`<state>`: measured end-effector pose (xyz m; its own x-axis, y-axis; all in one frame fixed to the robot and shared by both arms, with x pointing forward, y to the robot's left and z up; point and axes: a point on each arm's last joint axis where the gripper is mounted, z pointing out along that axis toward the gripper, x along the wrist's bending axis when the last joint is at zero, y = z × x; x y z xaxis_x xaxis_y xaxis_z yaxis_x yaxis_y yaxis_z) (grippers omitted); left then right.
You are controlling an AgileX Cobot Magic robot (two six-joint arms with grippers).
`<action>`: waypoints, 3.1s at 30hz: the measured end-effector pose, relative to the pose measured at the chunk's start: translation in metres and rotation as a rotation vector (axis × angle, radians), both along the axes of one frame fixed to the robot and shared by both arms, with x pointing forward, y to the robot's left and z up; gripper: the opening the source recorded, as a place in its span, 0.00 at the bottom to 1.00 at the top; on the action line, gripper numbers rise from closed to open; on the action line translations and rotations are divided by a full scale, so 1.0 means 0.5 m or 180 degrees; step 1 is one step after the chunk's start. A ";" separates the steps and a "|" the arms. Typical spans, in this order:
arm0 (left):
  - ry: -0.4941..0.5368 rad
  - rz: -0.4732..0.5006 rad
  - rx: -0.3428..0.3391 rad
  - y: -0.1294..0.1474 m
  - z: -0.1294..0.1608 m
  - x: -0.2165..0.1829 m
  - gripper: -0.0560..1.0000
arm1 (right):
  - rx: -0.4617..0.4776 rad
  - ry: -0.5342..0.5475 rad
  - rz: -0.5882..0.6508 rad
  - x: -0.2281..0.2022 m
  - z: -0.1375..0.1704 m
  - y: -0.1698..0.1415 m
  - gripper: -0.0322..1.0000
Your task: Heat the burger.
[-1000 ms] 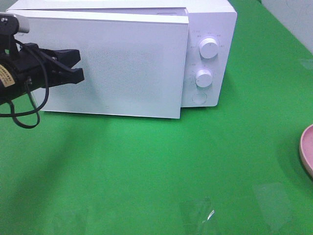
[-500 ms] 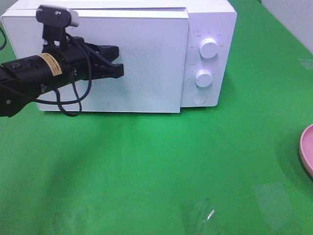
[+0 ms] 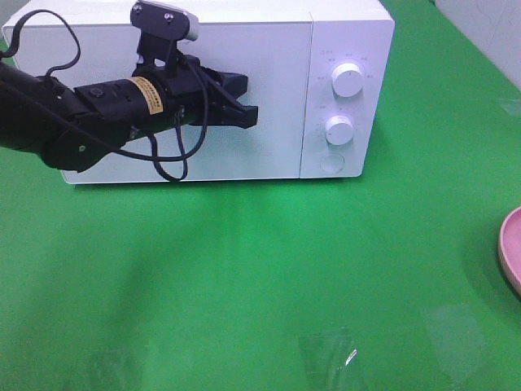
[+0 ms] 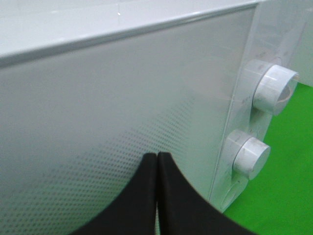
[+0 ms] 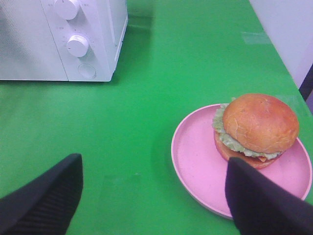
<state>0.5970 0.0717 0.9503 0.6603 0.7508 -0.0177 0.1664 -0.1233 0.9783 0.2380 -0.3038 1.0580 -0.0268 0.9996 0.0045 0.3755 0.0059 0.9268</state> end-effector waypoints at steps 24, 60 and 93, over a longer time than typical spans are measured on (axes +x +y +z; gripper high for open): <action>0.0762 0.0007 0.0190 0.001 0.056 -0.154 0.92 | 0.0000 0.0000 -0.0003 0.000 0.000 0.000 0.77; 0.2922 0.1982 0.0996 0.388 0.219 -0.326 0.99 | 0.0000 0.0000 -0.0003 0.000 0.000 0.000 0.77; 0.1035 0.1923 0.0349 0.464 0.213 -0.709 0.99 | 0.0000 0.0000 -0.0003 0.000 0.000 0.000 0.77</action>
